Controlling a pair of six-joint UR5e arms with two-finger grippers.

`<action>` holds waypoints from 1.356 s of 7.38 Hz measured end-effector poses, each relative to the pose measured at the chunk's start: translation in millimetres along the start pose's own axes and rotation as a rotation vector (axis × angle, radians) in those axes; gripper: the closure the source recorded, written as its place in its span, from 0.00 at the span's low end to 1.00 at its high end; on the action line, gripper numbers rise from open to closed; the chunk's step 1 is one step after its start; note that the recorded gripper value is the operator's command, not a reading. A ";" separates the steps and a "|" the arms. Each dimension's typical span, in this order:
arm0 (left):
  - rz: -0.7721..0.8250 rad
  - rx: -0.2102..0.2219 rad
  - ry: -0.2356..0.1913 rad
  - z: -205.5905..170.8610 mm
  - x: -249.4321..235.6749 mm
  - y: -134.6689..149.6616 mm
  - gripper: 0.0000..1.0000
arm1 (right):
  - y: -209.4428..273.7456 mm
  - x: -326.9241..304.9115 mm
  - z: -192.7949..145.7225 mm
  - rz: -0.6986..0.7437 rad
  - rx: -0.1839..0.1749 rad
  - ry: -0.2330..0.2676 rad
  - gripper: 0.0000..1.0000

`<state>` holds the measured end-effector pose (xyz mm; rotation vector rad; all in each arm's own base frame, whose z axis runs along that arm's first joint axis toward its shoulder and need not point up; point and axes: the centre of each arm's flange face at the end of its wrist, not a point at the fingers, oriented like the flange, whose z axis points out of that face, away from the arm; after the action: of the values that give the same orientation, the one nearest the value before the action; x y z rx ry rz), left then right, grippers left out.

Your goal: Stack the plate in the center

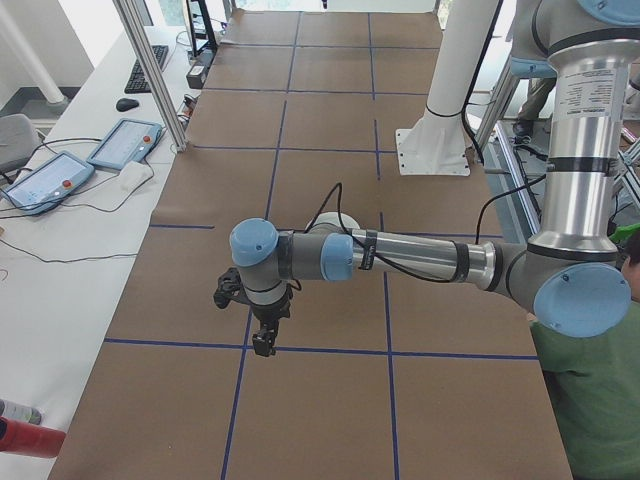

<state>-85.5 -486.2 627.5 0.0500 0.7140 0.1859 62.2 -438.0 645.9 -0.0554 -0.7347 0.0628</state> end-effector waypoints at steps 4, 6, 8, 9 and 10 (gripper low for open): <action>-0.062 0.031 0.101 -5.3 -15.0 24.2 0.00 | 0.0 0.0 0.0 0.000 0.000 0.000 0.00; -0.056 0.035 0.100 -6.8 -13.6 24.2 0.00 | 0.0 0.0 0.0 0.000 0.000 0.000 0.00; -0.048 0.042 0.098 -10.3 -10.7 23.2 0.00 | 0.0 0.0 0.0 0.000 0.000 0.000 0.00; -0.047 0.043 0.097 -11.0 -10.1 23.3 0.00 | 0.0 0.0 0.0 0.000 0.000 0.000 0.00; -0.047 0.043 0.097 -11.0 -10.0 23.4 0.00 | 0.0 0.0 0.0 0.000 0.000 0.000 0.00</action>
<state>-103.7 -465.2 628.1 0.0655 0.8152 0.1283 62.2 -438.1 645.9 -0.0553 -0.7347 0.0628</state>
